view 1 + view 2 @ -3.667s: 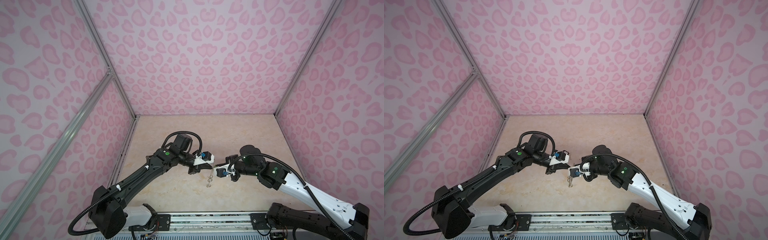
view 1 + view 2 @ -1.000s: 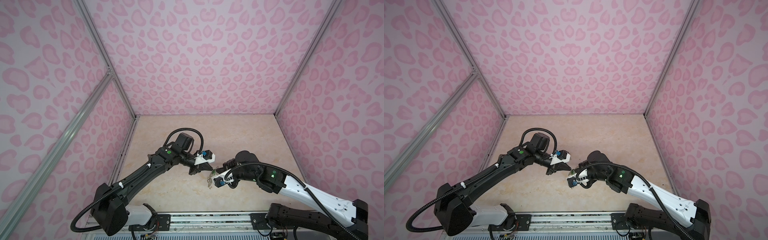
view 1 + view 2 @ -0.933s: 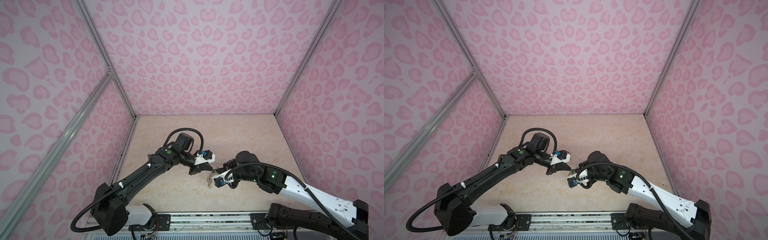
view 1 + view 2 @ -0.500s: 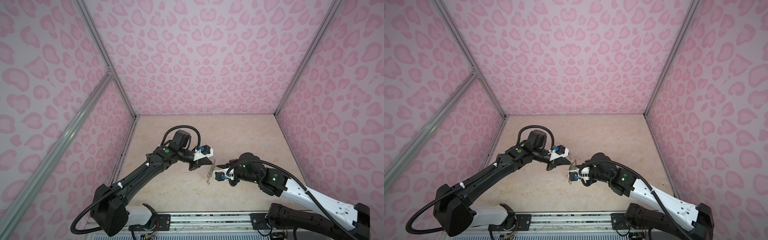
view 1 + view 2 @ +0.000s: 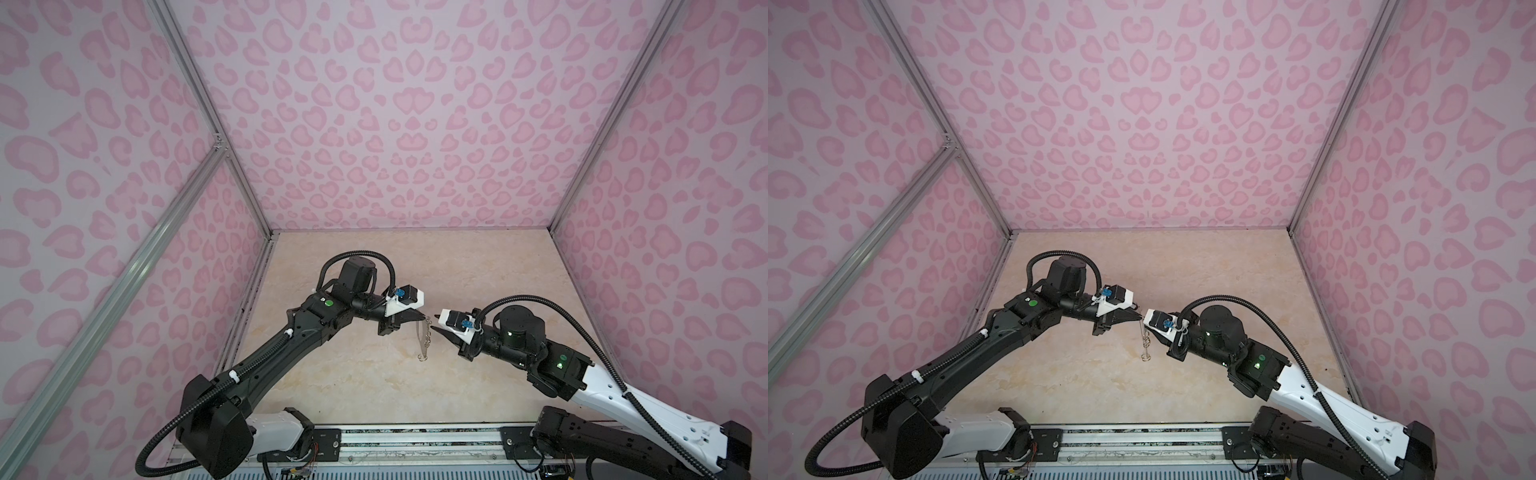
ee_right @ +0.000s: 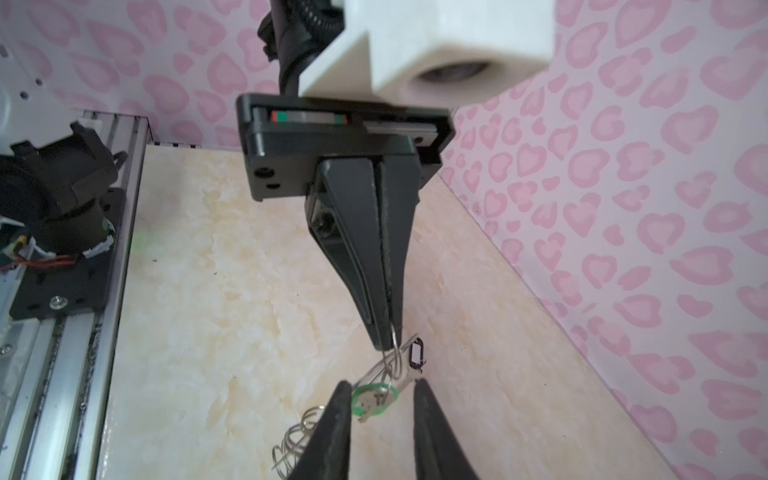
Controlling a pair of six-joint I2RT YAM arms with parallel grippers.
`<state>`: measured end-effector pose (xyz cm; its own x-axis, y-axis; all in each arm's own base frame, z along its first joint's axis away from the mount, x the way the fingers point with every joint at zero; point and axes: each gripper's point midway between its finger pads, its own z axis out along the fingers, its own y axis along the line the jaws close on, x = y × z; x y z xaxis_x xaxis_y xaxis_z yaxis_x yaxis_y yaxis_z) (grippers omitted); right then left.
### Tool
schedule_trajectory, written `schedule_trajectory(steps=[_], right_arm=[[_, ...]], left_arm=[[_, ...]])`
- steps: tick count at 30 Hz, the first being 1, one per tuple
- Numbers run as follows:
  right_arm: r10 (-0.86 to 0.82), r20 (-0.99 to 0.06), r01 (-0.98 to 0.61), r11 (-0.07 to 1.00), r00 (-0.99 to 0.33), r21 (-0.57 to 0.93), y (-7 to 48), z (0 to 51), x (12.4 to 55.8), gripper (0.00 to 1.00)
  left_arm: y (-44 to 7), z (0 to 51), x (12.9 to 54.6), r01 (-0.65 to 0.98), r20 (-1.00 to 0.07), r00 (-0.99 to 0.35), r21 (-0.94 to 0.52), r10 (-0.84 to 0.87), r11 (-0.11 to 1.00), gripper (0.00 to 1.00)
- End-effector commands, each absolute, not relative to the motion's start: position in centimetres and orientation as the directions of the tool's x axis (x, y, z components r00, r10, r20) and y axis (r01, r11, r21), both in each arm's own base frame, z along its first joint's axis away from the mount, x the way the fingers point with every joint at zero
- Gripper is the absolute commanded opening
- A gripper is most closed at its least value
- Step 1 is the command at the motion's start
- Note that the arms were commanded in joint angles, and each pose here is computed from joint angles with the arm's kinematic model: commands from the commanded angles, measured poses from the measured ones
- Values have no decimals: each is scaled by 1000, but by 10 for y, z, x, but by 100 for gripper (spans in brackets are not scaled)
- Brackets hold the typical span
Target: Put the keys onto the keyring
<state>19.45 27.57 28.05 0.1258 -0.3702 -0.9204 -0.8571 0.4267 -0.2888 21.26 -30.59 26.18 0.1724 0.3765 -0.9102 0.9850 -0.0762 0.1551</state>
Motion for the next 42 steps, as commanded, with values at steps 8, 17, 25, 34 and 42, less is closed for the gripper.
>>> schedule_trajectory(steps=[8, 17, 25, 34, 42], right_arm=[[-283, -959, -868, 473, 10, -149, 283, 284, 199, 23], [-313, -950, -861, 485, -10, -151, 286, 275, 209, 19], [-324, -946, -858, 484, 7, -172, 287, 274, 212, 13], [-309, -951, -872, 461, 16, -165, 290, 276, 210, 13], [-316, -949, -897, 418, 8, -147, 295, 273, 204, 6]], left_arm=[[-304, 273, 210, 974, -912, 228, 215, 342, -74, 3], [-304, 274, 208, 973, -913, 229, 214, 337, -81, 3], [-304, 271, 207, 973, -911, 229, 211, 343, -89, 3], [-305, 272, 208, 974, -912, 228, 207, 340, -96, 3], [-305, 274, 205, 972, -913, 234, 209, 333, -111, 3]])
